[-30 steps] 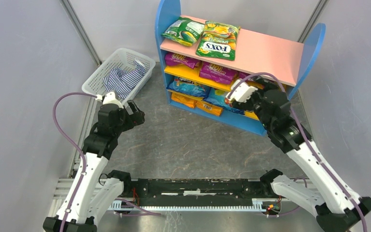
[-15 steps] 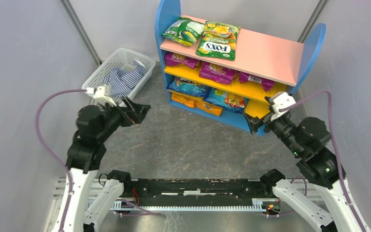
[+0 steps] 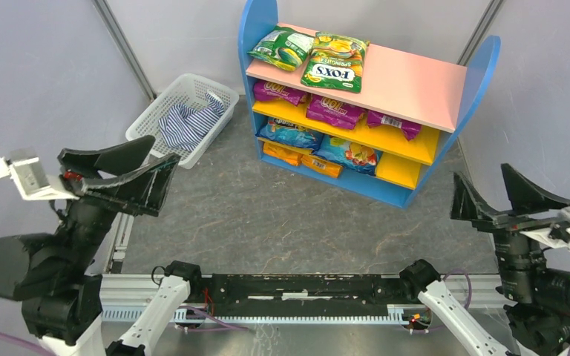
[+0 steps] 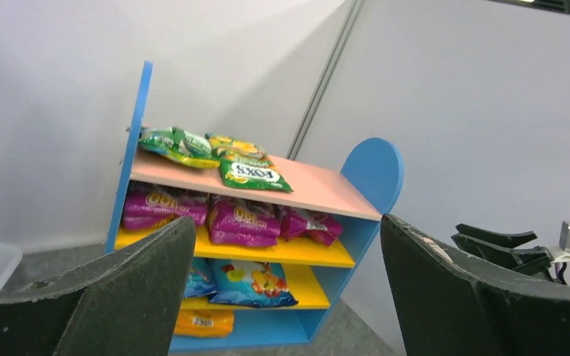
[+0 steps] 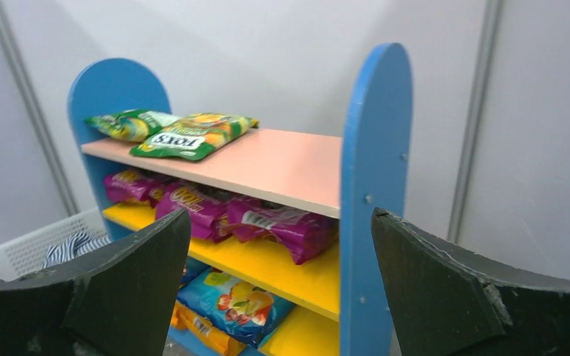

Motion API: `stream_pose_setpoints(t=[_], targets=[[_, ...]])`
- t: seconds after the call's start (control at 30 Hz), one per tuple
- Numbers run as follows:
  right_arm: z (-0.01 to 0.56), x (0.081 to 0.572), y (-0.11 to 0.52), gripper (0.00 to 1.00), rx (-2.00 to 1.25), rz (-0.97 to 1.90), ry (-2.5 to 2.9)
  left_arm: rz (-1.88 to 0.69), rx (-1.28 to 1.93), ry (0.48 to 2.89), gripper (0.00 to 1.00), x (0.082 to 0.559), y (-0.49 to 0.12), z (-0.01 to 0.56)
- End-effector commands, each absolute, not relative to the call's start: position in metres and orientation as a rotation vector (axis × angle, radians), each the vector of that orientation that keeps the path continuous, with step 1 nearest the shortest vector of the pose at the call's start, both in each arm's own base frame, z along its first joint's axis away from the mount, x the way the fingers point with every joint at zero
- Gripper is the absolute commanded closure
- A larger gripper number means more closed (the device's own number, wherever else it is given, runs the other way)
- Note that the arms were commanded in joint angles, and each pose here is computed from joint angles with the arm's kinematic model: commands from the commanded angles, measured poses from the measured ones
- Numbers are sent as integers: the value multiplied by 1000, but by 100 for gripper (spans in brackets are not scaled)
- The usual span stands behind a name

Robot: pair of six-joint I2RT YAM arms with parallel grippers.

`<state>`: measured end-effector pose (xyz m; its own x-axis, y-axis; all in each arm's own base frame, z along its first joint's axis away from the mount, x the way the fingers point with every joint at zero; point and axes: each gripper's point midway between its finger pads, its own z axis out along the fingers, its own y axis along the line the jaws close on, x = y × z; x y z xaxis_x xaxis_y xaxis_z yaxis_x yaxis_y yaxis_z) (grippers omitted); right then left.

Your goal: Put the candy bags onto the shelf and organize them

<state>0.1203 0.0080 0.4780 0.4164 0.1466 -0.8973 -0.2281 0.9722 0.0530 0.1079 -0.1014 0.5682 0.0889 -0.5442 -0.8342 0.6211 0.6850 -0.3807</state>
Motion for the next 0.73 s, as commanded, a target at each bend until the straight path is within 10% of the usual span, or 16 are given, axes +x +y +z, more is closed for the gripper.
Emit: stream_pose_setpoints(t=[0.0, 0.7], targets=[[486, 103, -33, 2, 104, 177, 1079, -900, 98, 1099, 0, 80, -99, 593], [487, 90, -42, 2, 110, 130, 1007, -797, 36, 1050, 0, 70, -78, 599]])
